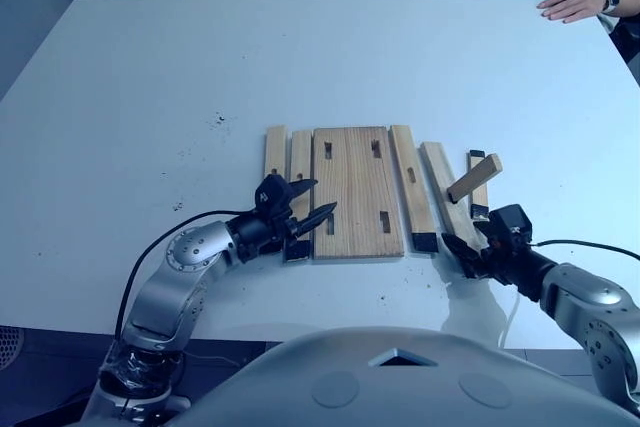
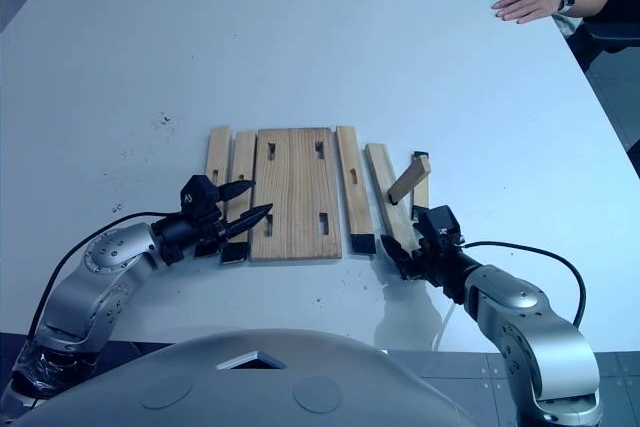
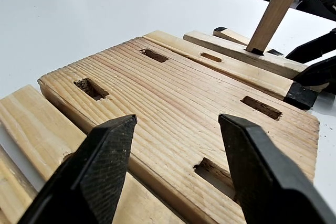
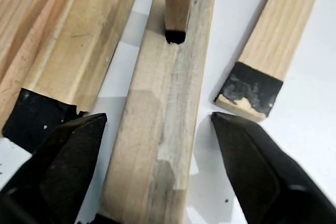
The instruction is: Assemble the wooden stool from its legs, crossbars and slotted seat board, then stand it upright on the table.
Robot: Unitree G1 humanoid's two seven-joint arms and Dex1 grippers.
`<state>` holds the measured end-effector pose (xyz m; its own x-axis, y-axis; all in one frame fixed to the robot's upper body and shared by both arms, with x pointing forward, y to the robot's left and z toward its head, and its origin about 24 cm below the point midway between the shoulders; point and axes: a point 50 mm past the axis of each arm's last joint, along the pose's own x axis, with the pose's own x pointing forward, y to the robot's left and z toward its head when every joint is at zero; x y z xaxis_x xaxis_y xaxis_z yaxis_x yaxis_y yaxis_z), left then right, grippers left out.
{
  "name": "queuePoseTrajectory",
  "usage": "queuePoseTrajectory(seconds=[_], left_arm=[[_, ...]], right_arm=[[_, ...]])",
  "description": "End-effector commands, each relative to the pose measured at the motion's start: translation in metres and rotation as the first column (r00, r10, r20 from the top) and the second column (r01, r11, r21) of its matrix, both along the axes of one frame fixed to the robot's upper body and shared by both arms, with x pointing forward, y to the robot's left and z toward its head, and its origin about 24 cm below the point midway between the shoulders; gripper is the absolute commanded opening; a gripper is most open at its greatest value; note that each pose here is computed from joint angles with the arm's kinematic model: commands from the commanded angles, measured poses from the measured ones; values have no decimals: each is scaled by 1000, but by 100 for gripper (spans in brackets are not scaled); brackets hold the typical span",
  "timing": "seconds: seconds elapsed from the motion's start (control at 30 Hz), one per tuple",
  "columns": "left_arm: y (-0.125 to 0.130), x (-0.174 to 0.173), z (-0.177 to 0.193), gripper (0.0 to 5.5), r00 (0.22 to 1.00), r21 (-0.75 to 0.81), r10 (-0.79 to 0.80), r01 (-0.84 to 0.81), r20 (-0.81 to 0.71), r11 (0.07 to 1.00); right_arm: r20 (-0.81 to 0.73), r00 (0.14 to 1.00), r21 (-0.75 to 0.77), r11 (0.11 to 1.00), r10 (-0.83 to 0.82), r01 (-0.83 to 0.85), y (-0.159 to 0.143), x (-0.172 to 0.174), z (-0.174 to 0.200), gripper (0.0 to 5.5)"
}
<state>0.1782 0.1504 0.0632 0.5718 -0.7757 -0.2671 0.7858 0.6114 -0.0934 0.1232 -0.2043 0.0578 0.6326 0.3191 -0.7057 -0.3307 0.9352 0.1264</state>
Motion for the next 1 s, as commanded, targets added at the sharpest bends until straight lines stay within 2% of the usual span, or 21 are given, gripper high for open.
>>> queuePoseTrajectory(seconds=[0.03, 0.2, 0.43, 0.53, 0.67, 0.73, 0.8, 0.87, 0.97, 1.0], left_arm=[[3, 2, 1, 291, 1000, 11, -1, 1, -9, 1000], [3, 4, 3, 291, 1000, 5, 3, -3, -4, 1000], [8, 9, -3, 291, 999, 19, 35, -35, -15, 999], [11, 13, 1, 291, 999, 38, 53, -53, 2, 998], [19, 28, 24, 291, 992, -47, 117, -114, 53, 992], [18, 34, 40, 291, 988, -120, 130, -120, 78, 985], [13, 40, 59, 291, 987, -231, 132, -109, 87, 967], [5, 44, 78, 291, 992, -376, 100, -65, 75, 924], [-8, 40, 107, 336, 996, -576, -57, 84, 65, 813], [-11, 38, 114, 369, 991, -622, -118, 135, 69, 771]], right_arm=[[-39, 999, -25, 1000, -2, 1, -1, -7, -5, 369], [-16, 1000, -28, 1000, -9, 9, -1, -6, -5, 297], [209, 976, 21, 998, -55, 52, 0, 21, 15, 206], [410, 910, -2, 998, -63, 70, -3, 39, 41, 202], [599, 794, 95, 994, -104, 59, -5, 59, 78, 202], [654, 750, 145, 989, -101, 7, -2, 66, 92, 202], [683, 728, 222, 968, -68, -118, 9, 69, 105, 202], [698, 716, 331, 895, -19, -299, 25, 66, 119, 202], [721, 685, 400, 746, 103, -533, 37, 59, 138, 202], [722, 679, 416, 699, 135, -582, 38, 57, 143, 202]])
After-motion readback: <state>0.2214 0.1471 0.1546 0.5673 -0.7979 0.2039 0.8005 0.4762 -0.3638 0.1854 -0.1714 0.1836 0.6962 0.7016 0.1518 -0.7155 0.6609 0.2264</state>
